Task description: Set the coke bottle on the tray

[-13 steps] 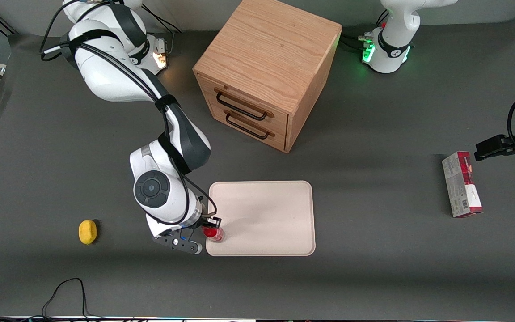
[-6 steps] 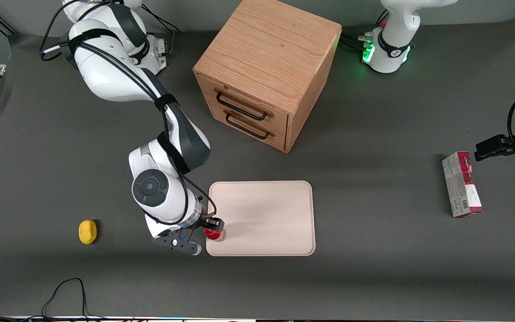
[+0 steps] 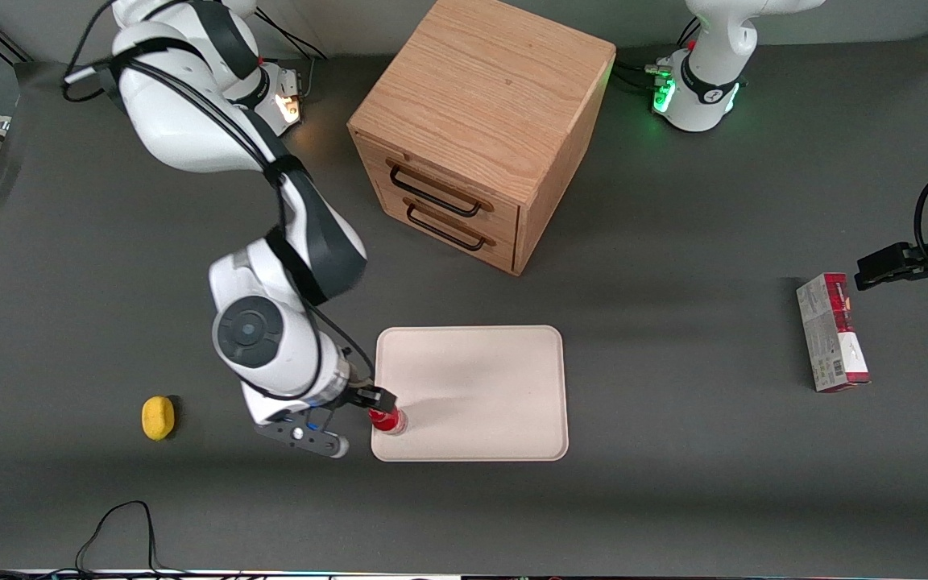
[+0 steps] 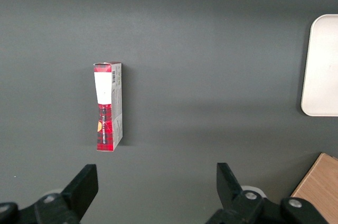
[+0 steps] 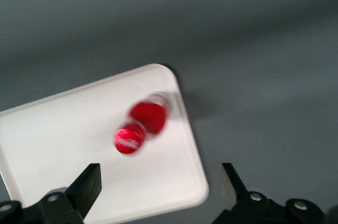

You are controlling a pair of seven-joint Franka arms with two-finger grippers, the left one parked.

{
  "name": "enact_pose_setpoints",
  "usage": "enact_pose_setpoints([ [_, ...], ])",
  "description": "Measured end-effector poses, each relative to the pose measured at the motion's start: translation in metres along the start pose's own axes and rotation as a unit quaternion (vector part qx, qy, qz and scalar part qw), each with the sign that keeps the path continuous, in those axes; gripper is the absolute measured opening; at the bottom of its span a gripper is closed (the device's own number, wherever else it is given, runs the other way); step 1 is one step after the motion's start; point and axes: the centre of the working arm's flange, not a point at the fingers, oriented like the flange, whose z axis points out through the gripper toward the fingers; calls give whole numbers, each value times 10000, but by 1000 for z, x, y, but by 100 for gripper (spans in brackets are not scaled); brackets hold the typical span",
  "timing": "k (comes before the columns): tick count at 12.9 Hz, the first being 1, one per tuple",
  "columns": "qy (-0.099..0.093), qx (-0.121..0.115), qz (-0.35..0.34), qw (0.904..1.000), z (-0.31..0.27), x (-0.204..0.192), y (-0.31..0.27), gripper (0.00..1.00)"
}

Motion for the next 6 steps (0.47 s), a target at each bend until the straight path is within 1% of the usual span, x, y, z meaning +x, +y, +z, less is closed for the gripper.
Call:
enact_pose_setpoints([
  [2,-153,-194,-350,9991,-28,-2,35,100],
  [3,-226,-250,-586,9977,-41,-4,61,100],
  [5,-419,-183,-1121,9926,-69,-9,131,100],
  [6,-485,-149,-1304,9902,-85,-15,175,100],
])
